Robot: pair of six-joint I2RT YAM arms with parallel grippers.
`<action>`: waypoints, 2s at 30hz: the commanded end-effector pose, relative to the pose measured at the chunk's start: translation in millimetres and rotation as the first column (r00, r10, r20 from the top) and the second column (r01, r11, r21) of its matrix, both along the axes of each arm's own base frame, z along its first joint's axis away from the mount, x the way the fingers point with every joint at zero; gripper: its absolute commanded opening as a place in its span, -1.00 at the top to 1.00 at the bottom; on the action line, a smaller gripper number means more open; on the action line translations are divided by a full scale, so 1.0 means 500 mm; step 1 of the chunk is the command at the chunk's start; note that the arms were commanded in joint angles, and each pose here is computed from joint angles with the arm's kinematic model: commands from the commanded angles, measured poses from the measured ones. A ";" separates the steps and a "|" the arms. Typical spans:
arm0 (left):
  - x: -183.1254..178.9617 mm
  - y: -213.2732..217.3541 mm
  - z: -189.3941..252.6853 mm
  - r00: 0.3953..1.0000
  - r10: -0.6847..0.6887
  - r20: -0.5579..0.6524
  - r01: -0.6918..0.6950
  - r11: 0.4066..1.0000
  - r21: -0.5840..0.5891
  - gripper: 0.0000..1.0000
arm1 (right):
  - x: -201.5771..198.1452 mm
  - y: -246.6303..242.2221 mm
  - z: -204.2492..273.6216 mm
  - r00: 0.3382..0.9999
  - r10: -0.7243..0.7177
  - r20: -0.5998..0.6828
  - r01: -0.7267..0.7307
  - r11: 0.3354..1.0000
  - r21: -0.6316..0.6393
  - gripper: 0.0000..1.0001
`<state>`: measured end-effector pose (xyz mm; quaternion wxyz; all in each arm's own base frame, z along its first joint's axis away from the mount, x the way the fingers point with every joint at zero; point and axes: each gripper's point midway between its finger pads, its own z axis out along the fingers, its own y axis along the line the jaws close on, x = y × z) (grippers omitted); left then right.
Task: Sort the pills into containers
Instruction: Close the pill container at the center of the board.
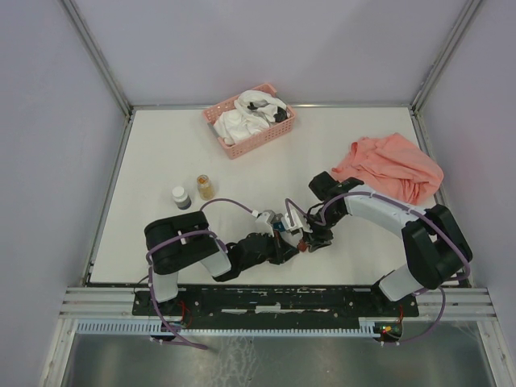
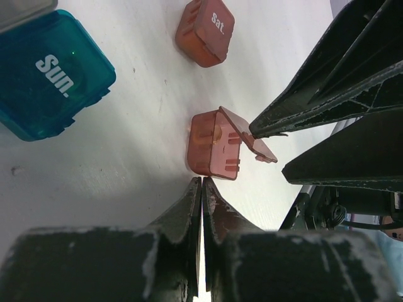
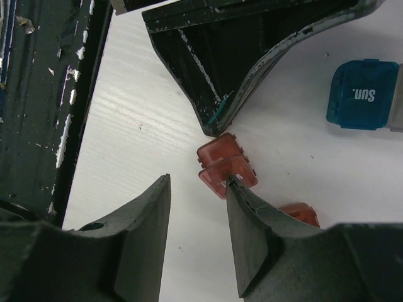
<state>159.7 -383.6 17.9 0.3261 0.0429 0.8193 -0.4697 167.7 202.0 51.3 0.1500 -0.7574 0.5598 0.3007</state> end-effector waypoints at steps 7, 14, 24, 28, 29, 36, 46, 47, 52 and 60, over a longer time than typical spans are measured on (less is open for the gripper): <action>0.014 -0.025 0.037 1.000 0.007 0.012 -0.006 0.997 -0.079 0.84 | 0.012 0.011 0.007 0.999 0.025 0.025 -0.025 1.000 -0.019 0.04; 0.014 -0.026 0.036 1.000 0.004 0.010 -0.003 0.997 -0.083 0.84 | 0.020 0.012 0.000 0.999 0.011 0.041 -0.009 0.999 -0.044 0.07; 0.016 -0.024 0.039 1.000 0.005 0.005 -0.004 0.995 -0.100 0.83 | 0.022 0.013 -0.008 0.999 0.014 0.046 -0.010 0.997 -0.071 0.14; 0.016 -0.020 0.041 1.000 0.006 0.001 -0.006 0.994 -0.111 0.83 | 0.027 0.015 -0.008 0.999 -0.002 0.048 0.006 0.997 -0.075 0.15; 0.015 -0.018 0.042 1.000 0.006 -0.001 -0.006 0.993 -0.114 0.83 | 0.028 0.015 -0.008 0.999 -0.005 0.047 0.009 0.997 -0.078 0.15; 0.013 -0.014 0.045 1.000 0.005 -0.005 -0.006 0.992 -0.124 0.81 | 0.029 0.026 0.004 0.999 -0.044 0.010 0.044 0.997 -0.068 0.21; 0.012 -0.014 0.050 1.000 0.002 -0.004 -0.002 0.991 -0.131 0.80 | 0.036 0.025 0.001 0.997 -0.081 -0.006 0.080 0.993 -0.091 0.45; 0.011 -0.014 0.049 1.000 0.001 -0.005 -0.001 0.991 -0.131 0.80 | 0.036 0.025 0.001 0.997 -0.083 -0.008 0.082 0.992 -0.092 0.47; 0.012 -0.013 0.047 1.000 0.002 -0.008 -0.003 0.992 -0.129 0.79 | 0.037 0.023 -0.002 0.996 -0.087 -0.014 0.085 0.991 -0.105 0.56; 0.010 -0.013 0.054 1.000 0.001 -0.014 -0.003 0.988 -0.154 0.78 | 0.054 0.019 -0.015 0.991 -0.133 0.003 0.132 0.982 -0.139 0.82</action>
